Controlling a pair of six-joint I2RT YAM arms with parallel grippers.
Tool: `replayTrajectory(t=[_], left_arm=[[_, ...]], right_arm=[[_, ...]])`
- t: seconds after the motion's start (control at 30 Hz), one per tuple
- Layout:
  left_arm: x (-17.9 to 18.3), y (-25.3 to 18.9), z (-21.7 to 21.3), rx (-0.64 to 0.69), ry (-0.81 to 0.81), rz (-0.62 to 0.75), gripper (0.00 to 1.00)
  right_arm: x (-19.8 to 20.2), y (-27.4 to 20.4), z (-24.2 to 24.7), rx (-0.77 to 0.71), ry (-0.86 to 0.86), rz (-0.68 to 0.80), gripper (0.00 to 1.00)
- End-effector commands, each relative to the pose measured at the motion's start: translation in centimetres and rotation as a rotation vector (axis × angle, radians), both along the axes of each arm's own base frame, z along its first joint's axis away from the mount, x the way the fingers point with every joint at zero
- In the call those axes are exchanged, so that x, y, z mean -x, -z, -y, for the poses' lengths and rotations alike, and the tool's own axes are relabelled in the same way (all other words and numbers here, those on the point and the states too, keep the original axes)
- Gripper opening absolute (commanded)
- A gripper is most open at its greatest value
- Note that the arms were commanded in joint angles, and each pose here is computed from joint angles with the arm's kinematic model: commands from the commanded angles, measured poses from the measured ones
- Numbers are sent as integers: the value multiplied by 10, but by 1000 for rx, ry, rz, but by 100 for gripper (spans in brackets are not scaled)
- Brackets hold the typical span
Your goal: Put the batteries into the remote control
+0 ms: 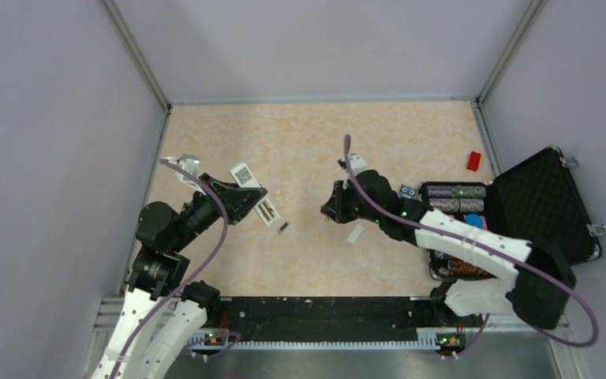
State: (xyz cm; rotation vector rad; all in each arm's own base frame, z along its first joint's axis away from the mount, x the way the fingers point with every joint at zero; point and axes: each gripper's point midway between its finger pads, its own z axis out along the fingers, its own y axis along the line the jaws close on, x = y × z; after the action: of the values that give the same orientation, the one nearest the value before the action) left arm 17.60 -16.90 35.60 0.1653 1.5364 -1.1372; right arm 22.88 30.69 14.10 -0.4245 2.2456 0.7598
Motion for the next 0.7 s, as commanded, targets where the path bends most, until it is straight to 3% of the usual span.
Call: replayTrajectory(t=[0.0,0.4,0.53,0.67], left_arm=[[-16,-12,19,87,87,-33,0],[-70,-18,61,275,260,-216,0],[-75,-24,72,347,347,-241,0],[-76,-30,77,419,399,-244,0]], right_arm=[[-5,-93,5,-279,110,92,4],[17,-248,25,-529,54,317,4],[17,-271,16,-564,21,369,4],[18,-276,-1,-496,7,397,4]])
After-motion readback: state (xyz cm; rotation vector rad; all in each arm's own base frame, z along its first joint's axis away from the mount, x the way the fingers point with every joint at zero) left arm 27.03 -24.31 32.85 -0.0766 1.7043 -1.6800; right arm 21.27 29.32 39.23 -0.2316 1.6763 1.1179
